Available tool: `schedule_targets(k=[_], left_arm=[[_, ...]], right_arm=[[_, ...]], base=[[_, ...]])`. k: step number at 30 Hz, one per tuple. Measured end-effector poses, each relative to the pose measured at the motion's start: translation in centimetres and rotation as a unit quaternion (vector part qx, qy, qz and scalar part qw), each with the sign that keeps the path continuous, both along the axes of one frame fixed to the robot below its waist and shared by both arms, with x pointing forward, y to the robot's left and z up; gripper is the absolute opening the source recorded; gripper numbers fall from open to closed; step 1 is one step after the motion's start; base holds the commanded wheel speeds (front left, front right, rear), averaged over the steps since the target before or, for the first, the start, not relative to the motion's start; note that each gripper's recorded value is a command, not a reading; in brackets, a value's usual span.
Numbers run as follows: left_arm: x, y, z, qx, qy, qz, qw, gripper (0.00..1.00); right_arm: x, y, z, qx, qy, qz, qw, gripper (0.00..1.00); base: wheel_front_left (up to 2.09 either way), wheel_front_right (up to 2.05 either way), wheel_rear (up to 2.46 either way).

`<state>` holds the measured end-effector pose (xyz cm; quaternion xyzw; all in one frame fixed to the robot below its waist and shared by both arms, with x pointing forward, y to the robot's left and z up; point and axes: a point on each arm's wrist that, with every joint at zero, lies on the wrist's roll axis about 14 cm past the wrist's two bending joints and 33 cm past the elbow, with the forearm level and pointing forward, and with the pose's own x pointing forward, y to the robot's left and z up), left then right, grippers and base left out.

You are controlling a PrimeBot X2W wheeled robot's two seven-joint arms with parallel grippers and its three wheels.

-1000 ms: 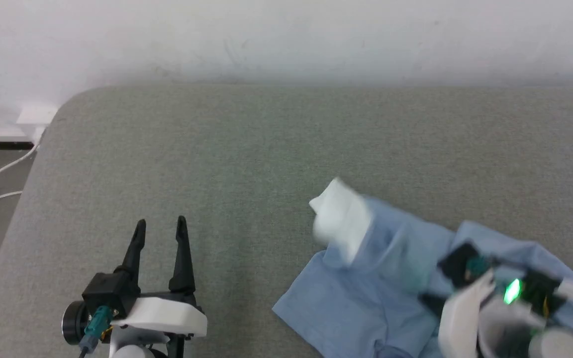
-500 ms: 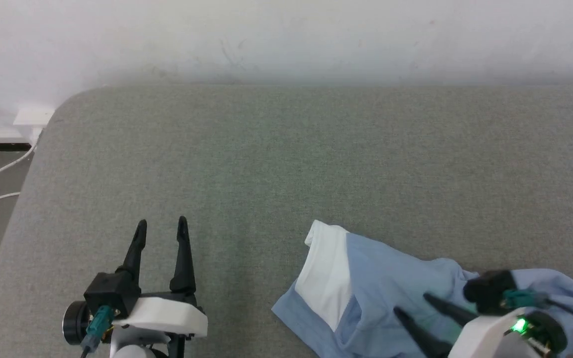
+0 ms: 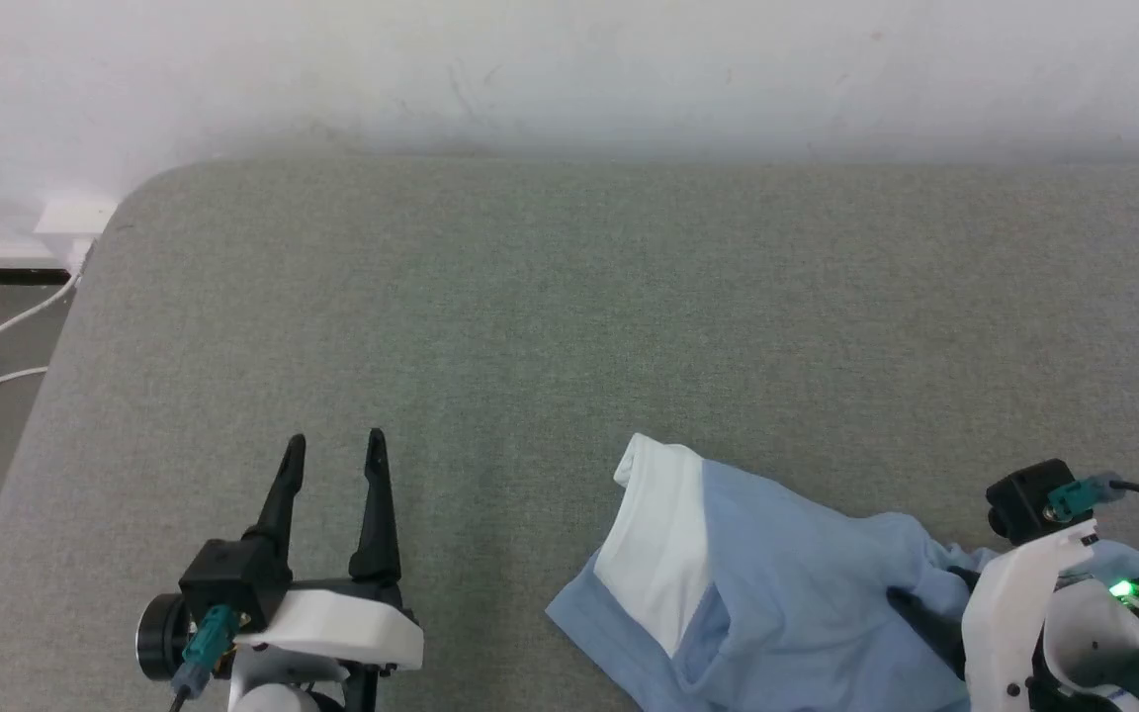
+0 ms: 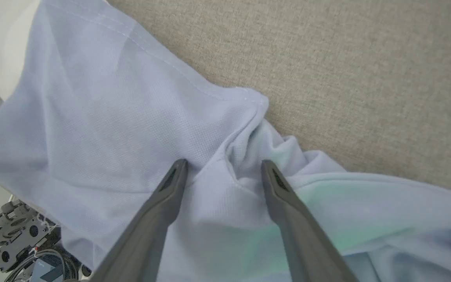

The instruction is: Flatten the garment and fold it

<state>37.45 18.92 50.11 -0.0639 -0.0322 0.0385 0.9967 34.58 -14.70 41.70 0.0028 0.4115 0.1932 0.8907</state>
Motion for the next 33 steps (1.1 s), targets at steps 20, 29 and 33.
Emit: schedule_targets(k=[20,29,33], left_arm=[[0.8,-0.9,-0.5,-0.005,0.006,-0.013,1.0,1.0],[1.2,-1.3,-1.0,-0.006,0.012,-0.018,1.0,1.0],[1.3,-1.1,-1.2,-0.006,0.017,-0.016,1.0,1.0]], right_arm=[[8.2,-6.9,6.6,0.012,-0.197,-0.135,0.971,0.0],[1.1,-17.9,-2.4,-0.02,-0.095,-0.361,0.927,0.0],[-0.3,-17.3,-4.4,-0.008,-0.084,-0.388,0.918,1.0]], base=[[0.0,0.0,0.0],[0.0,0.0,0.0],[0.0,0.0,0.0]])
